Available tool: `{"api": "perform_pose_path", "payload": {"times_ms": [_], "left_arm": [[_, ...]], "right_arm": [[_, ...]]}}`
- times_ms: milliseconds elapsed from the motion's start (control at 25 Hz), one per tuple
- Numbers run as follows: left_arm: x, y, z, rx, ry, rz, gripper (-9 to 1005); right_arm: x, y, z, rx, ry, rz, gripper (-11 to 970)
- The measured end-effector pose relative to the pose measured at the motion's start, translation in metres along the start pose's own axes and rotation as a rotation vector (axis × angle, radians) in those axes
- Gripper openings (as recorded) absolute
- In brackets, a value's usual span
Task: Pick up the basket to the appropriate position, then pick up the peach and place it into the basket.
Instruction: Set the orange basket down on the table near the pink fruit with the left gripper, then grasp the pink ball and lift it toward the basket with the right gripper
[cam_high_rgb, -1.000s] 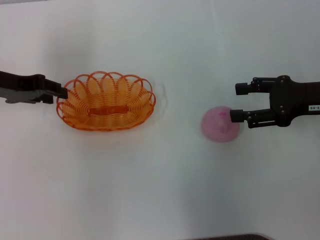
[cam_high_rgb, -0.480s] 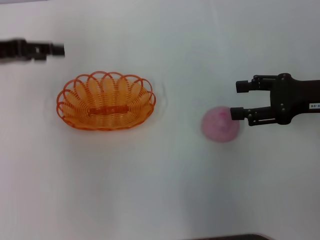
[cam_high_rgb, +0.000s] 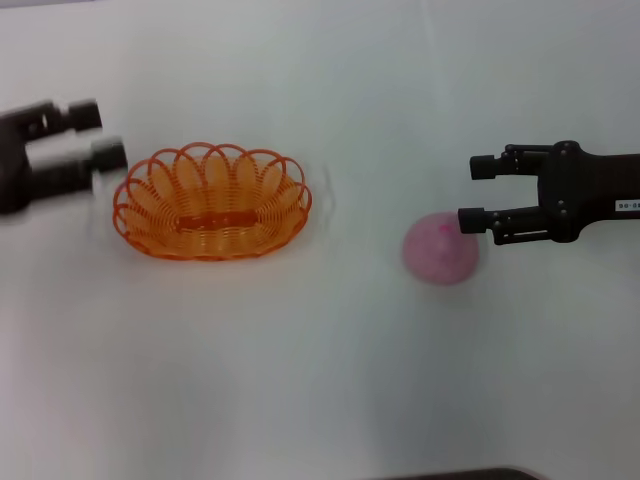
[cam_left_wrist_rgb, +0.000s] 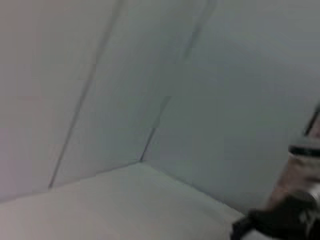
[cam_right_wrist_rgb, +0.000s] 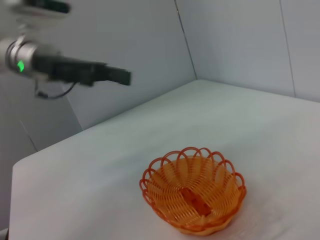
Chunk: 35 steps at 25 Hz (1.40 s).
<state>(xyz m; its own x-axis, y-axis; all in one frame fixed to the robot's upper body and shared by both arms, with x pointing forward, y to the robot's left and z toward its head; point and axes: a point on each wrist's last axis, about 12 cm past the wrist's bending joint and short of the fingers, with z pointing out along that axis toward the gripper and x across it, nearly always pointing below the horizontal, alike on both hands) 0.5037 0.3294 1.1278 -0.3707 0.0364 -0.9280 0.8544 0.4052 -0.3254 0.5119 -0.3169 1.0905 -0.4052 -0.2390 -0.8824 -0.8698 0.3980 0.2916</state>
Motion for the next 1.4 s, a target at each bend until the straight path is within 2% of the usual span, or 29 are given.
{"api": "perform_pose_path", "payload": {"times_ms": [80, 160, 200, 560, 880, 1040, 1200, 1400], "left_arm": [[0.020, -0.011, -0.004, -0.012, -0.021, 0.108, 750], [0.027, -0.015, -0.005, -0.025, -0.022, 0.137, 750], [0.042, -0.021, -0.009, -0.053, -0.021, 0.146, 749], [0.070, -0.034, -0.026, -0.114, 0.025, 0.119, 750], [0.085, -0.037, -0.027, -0.149, 0.046, 0.073, 760], [0.091, -0.037, -0.023, -0.154, 0.052, 0.047, 804], [0.092, -0.037, -0.021, -0.147, 0.049, 0.036, 860], [0.092, -0.037, -0.020, -0.141, 0.048, 0.035, 888]], "right_arm": [[-0.001, 0.000, 0.001, -0.001, -0.001, 0.000, 855], [-0.002, -0.001, 0.002, -0.003, -0.001, 0.004, 855], [-0.003, -0.001, 0.002, -0.004, -0.001, 0.007, 855], [-0.010, -0.005, 0.002, -0.004, 0.008, 0.051, 855], [-0.020, -0.010, 0.006, -0.004, 0.012, 0.107, 855], [-0.037, -0.015, 0.009, -0.017, 0.014, 0.130, 855], [-0.063, -0.016, 0.008, -0.034, 0.035, 0.105, 851], [-0.119, -0.010, 0.004, -0.027, 0.139, 0.015, 835]]}}
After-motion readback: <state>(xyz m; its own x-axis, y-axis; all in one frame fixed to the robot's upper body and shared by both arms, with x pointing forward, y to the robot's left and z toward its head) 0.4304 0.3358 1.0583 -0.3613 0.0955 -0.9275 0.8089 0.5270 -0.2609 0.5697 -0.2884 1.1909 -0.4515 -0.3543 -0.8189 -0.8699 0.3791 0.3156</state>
